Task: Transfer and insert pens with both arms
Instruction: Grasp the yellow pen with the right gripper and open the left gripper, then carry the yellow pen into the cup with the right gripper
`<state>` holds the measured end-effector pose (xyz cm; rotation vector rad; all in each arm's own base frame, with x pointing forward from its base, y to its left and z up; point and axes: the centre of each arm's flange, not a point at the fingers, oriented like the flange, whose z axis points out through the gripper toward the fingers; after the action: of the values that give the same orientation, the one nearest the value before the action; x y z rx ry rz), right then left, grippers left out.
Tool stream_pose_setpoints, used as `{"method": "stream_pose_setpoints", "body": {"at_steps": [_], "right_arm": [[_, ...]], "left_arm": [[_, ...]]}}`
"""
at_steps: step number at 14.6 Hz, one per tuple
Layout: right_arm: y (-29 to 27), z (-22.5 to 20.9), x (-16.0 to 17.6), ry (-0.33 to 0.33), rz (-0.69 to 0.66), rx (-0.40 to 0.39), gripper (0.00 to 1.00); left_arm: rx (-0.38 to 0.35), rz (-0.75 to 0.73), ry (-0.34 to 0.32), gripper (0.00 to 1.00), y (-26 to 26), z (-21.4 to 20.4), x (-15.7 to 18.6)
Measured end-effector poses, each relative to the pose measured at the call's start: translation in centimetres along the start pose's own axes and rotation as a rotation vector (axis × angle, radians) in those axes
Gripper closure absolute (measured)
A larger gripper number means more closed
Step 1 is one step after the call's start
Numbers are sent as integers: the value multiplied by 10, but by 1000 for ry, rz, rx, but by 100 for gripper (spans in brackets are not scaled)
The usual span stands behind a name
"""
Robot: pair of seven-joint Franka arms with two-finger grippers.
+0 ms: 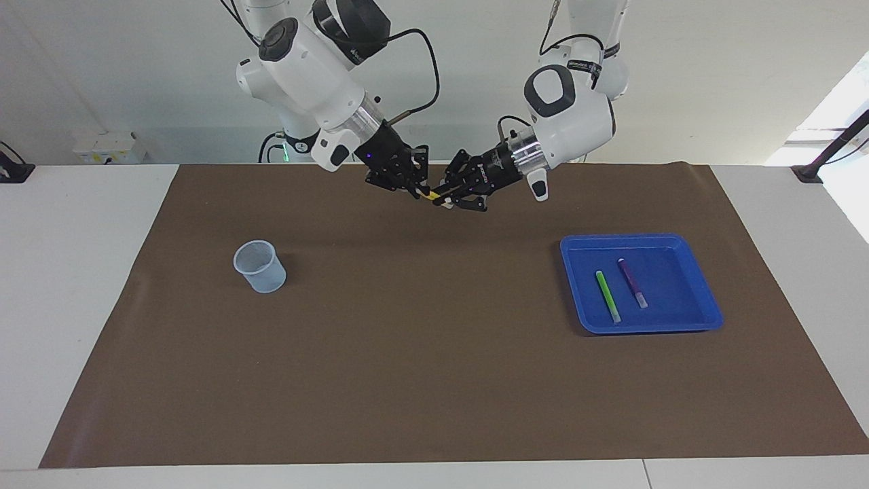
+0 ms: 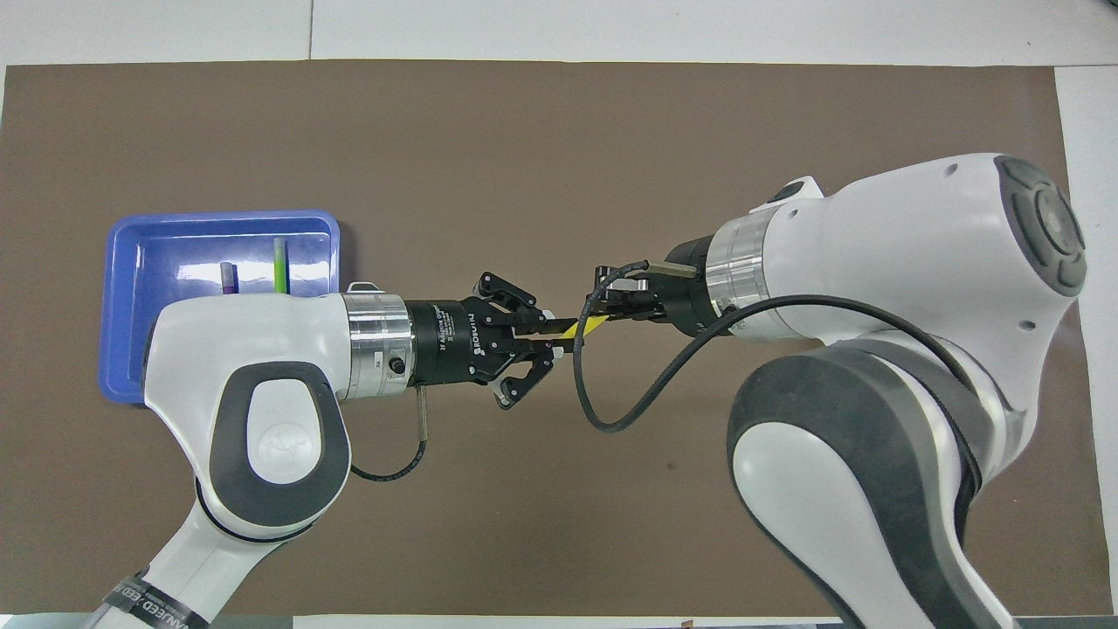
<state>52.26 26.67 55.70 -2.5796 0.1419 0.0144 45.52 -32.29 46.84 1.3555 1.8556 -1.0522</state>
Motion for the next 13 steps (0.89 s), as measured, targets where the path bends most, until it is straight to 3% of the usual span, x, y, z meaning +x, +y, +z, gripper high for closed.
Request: {"method": "stream_pose_setpoints", "body": {"at_steps": [3,5,8,9,11,13], "right_arm": [[1,-1,1,2,3,0,83],[3,-1,3,3,7,0,83],[5,1,3,-12,9,-8,83],[8,0,1,-30,-7,-34,83],[18,-13,2,-58,-102,-164,83],[37,-39,9,-92,-220,-262,83]], "left_arm": [[-13,3,-1,83,-1,1,-1],[-44,7,-13,66,-1,-3,-6],[-63,17,-24,31,-4,-9,-12],[-64,19,-25,20,-5,-9,-13],[-66,19,-24,0,-5,-8,-13],[-68,32,-12,0,-4,-9,-12]]}}
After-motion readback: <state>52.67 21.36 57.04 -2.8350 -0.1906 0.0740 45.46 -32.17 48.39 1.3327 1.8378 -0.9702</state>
